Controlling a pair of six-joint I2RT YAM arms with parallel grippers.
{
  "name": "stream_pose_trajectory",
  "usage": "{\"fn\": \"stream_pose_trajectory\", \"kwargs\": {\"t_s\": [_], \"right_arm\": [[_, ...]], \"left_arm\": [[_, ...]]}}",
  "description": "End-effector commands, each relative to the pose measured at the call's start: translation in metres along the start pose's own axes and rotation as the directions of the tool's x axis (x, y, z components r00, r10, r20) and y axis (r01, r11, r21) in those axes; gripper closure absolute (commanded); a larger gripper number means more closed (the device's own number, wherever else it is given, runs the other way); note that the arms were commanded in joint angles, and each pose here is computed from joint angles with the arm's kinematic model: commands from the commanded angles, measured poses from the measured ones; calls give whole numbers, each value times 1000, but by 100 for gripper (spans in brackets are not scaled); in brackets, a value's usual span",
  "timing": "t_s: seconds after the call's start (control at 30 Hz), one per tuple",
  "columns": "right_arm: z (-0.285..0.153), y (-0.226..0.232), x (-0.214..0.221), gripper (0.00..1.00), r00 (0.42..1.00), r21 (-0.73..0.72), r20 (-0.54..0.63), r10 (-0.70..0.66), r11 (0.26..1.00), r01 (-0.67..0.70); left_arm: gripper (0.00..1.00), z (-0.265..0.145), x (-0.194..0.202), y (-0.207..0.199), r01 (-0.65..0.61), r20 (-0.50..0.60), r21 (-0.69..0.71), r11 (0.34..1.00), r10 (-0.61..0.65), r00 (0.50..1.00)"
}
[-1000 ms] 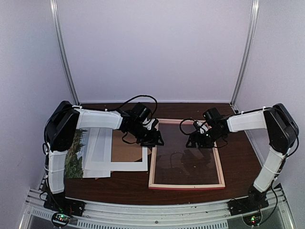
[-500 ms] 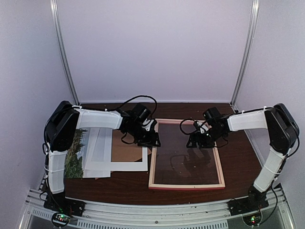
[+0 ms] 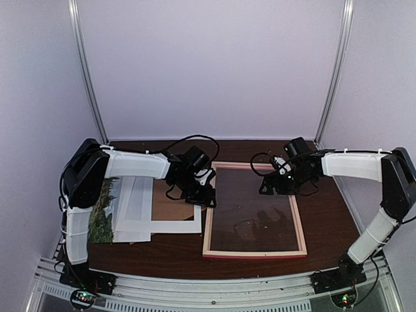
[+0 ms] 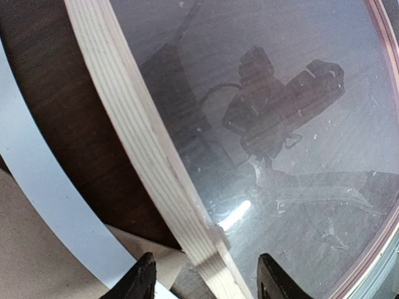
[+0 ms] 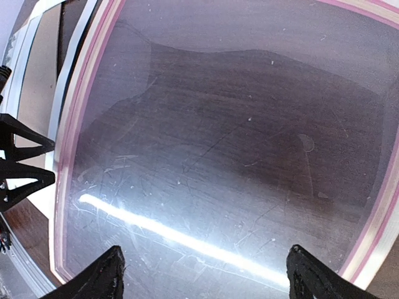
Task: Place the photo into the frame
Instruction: Place the glass panel in the frame body, then press the glass panel onto the frame body.
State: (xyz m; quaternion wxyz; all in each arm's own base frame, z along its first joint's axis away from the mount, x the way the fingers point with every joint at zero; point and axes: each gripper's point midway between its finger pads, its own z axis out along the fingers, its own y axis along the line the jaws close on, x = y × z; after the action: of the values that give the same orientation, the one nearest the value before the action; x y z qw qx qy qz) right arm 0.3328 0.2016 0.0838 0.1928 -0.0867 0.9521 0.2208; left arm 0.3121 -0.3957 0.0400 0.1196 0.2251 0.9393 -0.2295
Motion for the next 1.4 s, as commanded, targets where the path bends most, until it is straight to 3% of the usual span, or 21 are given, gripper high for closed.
{"fn": "stream_pose_trajectory", "kwargs": {"t_s": [0.0, 0.43, 1.37], "right_arm": [[-17, -6, -3, 11, 999, 54, 32, -13, 998, 12], [-29, -23, 14, 11, 999, 97, 36, 9, 995, -12], [-39, -41, 19, 11, 998, 141, 52, 39, 989, -46]], "left_arm": [[45, -10, 1, -9, -57, 25, -27, 998, 58, 998], [53, 2, 23, -4, -127, -13, -149, 981, 126, 992], [52, 7, 46, 11, -202, -59, -325, 924, 193, 979]]}}
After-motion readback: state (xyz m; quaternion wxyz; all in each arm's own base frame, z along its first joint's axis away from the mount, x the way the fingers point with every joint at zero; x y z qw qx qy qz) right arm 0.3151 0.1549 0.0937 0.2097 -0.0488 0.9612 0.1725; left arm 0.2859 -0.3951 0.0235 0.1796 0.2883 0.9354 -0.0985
